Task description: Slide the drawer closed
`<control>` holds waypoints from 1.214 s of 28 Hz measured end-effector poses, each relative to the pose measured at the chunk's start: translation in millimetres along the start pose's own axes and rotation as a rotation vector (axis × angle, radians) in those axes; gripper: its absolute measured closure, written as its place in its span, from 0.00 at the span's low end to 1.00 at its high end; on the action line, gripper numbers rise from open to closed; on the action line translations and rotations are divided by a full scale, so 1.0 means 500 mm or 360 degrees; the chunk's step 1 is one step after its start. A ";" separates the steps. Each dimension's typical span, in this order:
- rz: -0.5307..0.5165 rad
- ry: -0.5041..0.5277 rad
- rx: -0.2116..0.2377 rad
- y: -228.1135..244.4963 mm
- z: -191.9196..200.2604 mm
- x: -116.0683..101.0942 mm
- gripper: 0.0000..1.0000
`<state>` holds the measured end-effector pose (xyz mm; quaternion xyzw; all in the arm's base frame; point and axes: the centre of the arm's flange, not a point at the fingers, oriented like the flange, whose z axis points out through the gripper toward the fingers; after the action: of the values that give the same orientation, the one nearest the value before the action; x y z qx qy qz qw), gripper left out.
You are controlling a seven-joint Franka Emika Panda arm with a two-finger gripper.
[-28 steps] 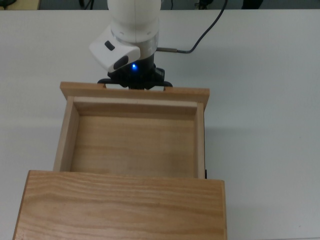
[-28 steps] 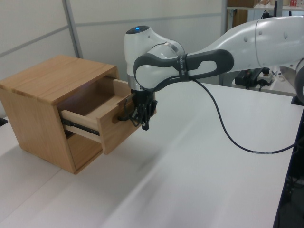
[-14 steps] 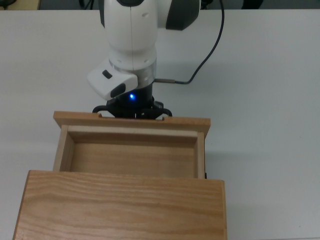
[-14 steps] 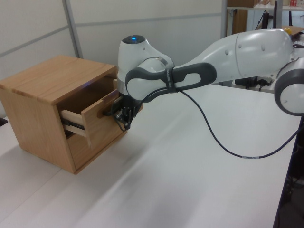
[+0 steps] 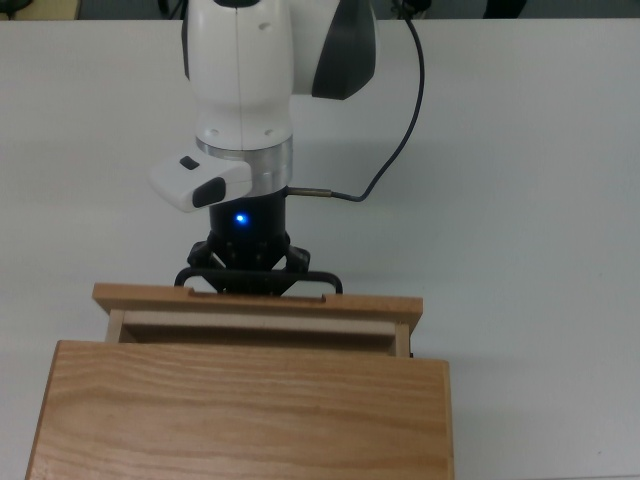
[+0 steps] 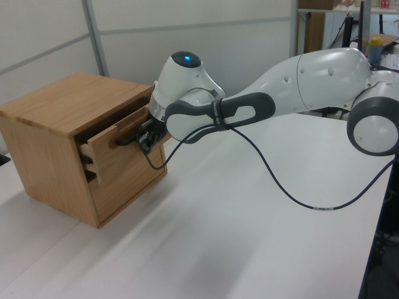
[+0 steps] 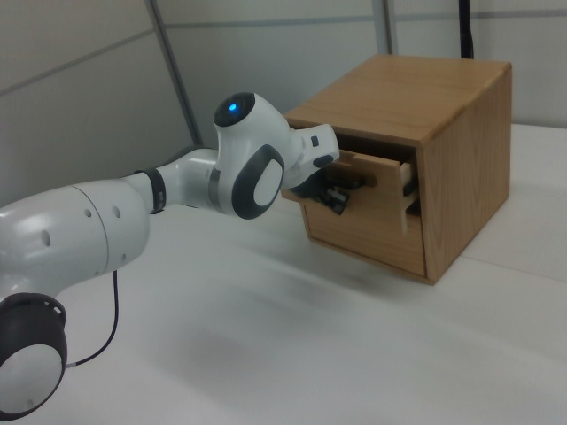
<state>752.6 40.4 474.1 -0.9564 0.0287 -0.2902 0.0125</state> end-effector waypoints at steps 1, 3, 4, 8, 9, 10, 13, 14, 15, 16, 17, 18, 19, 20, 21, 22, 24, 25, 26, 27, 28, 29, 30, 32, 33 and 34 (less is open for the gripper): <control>0.0004 0.0029 0.0002 0.004 0.001 0.003 0.99; 0.0011 0.0092 0.0007 0.011 0.001 0.010 0.99; 0.0014 0.0124 0.0009 0.014 0.002 0.013 0.99; 0.0025 0.0237 0.0017 0.026 0.001 0.023 0.99; 0.0026 0.0257 0.0019 0.028 0.001 0.025 0.99; 0.0029 0.0281 0.0020 0.031 0.001 0.026 0.99; 0.0031 0.0323 0.0024 0.034 0.007 0.028 0.99; 0.0032 0.0337 0.0026 0.035 0.010 0.027 0.99; 0.0033 0.0354 0.0028 0.036 0.014 0.027 0.99; 0.0032 0.0365 0.0029 0.036 0.018 0.026 0.99; 0.0031 0.0378 0.0030 0.037 0.021 0.026 0.99; 0.0031 0.0395 0.0032 0.037 0.024 0.025 0.99; 0.0030 0.0409 0.0034 0.037 0.027 0.025 0.99; 0.0030 0.0420 0.0035 0.038 0.030 0.024 0.99; 0.0030 0.0430 0.0036 0.039 0.031 0.023 0.99; 0.0030 0.0433 0.0036 0.039 0.032 0.023 0.99; 0.0030 0.0434 0.0036 0.039 0.032 0.023 0.99; 0.0030 0.0434 0.0036 0.039 0.032 0.023 0.99; 0.0030 0.0434 0.0036 0.039 0.032 0.023 0.99; 0.0030 0.0433 0.0036 0.039 0.032 0.023 0.99; 0.0030 0.0432 0.0036 0.039 0.032 0.023 0.99; 0.0030 0.0430 0.0035 0.039 0.032 0.023 0.99; 0.0030 0.0419 0.0034 0.039 0.033 0.022 0.99; 0.0031 0.0363 0.0026 0.040 0.041 0.016 0.99; 0.0031 0.0325 0.0021 0.040 0.044 0.013 0.99; 0.0031 0.0285 0.0015 0.041 0.045 0.010 0.99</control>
<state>768.3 19.9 457.1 -0.9263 0.0377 -0.3746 0.0173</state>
